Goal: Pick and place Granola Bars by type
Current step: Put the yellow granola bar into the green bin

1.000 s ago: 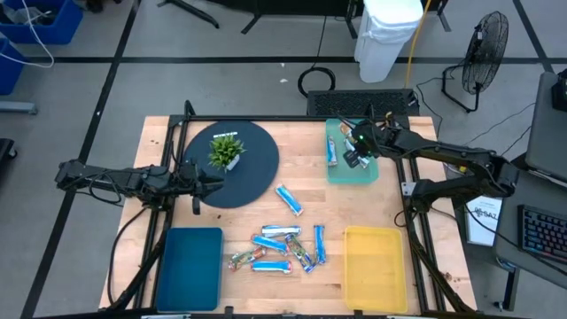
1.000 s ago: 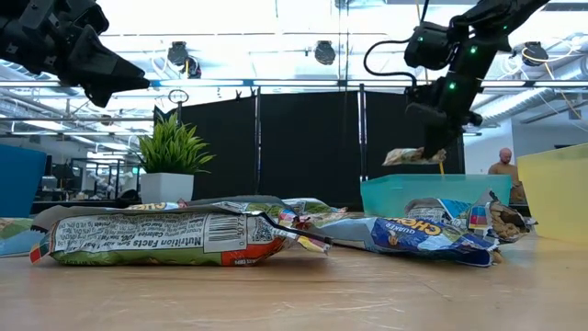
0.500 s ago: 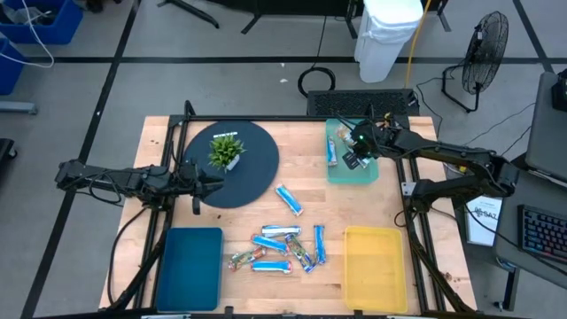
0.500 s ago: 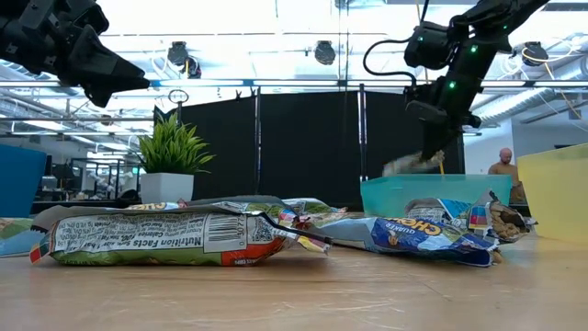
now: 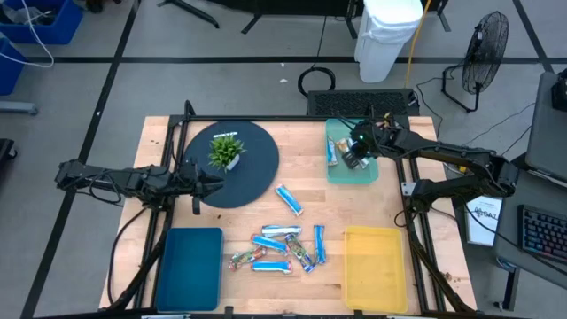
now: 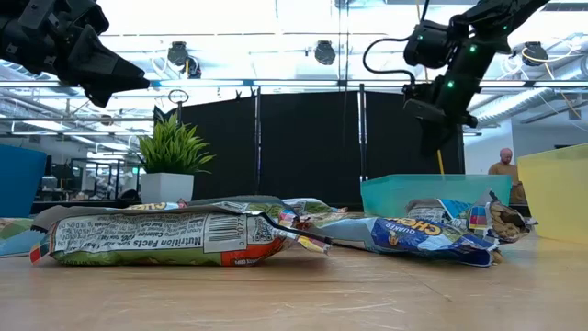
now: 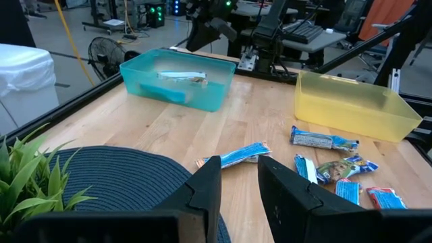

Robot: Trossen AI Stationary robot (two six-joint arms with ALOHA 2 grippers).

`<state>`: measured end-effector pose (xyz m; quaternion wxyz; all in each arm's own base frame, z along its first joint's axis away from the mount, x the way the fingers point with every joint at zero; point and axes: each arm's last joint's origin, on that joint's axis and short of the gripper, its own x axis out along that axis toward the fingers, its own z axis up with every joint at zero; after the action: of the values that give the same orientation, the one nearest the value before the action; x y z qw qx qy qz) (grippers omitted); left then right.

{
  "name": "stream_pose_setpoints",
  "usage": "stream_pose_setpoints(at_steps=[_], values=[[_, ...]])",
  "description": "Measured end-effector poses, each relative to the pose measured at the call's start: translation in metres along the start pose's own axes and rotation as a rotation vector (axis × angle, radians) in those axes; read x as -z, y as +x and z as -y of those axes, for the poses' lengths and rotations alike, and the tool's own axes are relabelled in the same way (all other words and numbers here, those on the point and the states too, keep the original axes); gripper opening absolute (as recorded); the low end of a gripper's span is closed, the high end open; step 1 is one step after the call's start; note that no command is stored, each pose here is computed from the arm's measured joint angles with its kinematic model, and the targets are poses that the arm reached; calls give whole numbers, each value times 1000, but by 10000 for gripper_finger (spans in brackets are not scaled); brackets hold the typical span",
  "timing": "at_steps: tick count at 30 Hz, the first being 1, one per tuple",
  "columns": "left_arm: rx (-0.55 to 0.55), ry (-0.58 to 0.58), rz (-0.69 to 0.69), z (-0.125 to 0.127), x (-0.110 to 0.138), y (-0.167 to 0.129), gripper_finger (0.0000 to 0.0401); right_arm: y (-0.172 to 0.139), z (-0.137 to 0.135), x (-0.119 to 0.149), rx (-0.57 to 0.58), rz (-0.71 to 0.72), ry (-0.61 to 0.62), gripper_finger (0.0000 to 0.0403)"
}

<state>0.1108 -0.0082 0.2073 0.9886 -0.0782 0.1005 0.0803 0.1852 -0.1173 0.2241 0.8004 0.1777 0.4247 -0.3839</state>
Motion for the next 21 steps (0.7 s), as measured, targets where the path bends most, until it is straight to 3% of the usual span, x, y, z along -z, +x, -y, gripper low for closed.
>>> stream_pose_setpoints(at_steps=[6, 12, 15, 21], values=[[1, -13, 0, 0, 0, 0, 102, -11, -27, -10, -421, 296, -229, 70], [2, -18, 0, 0, 0, 0, 102, -13, -46, 13, -763, 608, -342, 70], [1, -52, 0, 0, 0, 0, 102, -6, -51, 34, -881, 669, -341, 70], [0, -87, 2, 0, 0, 0, 102, 3, -52, 70, -958, 711, -338, 70]])
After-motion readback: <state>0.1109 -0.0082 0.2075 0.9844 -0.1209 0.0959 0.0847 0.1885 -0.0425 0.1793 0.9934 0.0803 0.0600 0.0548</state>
